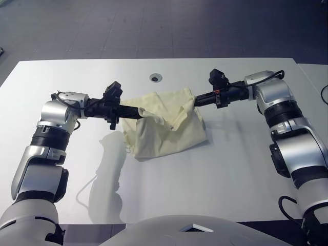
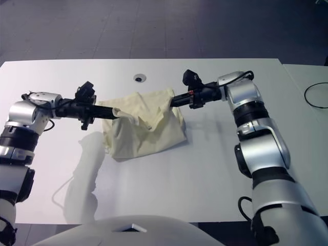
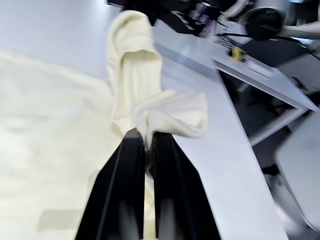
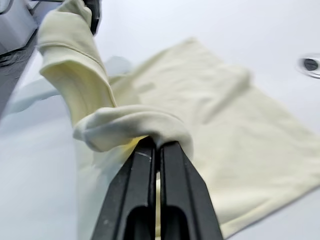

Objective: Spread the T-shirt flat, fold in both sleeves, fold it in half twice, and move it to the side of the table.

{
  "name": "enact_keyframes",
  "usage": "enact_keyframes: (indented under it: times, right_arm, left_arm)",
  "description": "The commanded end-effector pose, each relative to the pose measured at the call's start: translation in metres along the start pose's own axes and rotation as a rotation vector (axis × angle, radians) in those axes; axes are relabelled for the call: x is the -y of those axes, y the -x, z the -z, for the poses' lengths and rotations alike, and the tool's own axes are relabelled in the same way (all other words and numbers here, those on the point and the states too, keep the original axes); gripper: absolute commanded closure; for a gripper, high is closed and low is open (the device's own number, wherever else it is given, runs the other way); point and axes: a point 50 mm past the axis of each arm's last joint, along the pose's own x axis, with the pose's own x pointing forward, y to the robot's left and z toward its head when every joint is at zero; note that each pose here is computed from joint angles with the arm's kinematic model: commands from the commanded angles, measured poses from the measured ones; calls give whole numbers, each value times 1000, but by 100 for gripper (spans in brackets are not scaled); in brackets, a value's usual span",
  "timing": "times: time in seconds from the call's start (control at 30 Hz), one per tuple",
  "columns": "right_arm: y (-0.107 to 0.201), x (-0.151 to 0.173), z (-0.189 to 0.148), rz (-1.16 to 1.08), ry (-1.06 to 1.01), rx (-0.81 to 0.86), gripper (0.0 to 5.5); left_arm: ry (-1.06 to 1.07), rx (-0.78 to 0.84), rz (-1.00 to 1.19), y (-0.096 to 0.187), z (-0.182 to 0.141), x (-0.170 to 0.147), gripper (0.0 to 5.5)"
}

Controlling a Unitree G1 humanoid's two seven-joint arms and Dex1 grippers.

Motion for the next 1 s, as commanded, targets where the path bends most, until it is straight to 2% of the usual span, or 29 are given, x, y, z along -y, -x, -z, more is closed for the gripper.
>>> enact_keyframes:
  times: [0.03, 0.37, 0.5, 0.6, 0.73, 0.87, 1.0]
  right_arm:
    - [-5, 12, -13, 128, 12, 33, 550]
    - [-20, 26, -16, 404, -25, 134, 550]
    - [-29, 29, -18, 500, -29, 147, 550]
    - [-29, 30, 1, 531, -57, 112, 550]
    - [-43, 21, 42, 478, -77, -6, 550]
    - [-48, 8, 89, 423, -52, -169, 550]
    - [-46, -7, 123, 307, -24, -289, 550]
  left_arm:
    - [2, 28, -102, 8, -6, -15, 547]
    - [21, 117, -221, 9, -15, -30, 547]
    - [19, 106, -280, 9, -7, -32, 547]
    - [-14, 29, -279, -12, 5, -34, 547]
    - [-49, -83, -266, -38, 36, -29, 547]
    - [-129, -195, -268, -51, 59, -22, 547]
    - [-220, -228, -183, -56, 60, -8, 547]
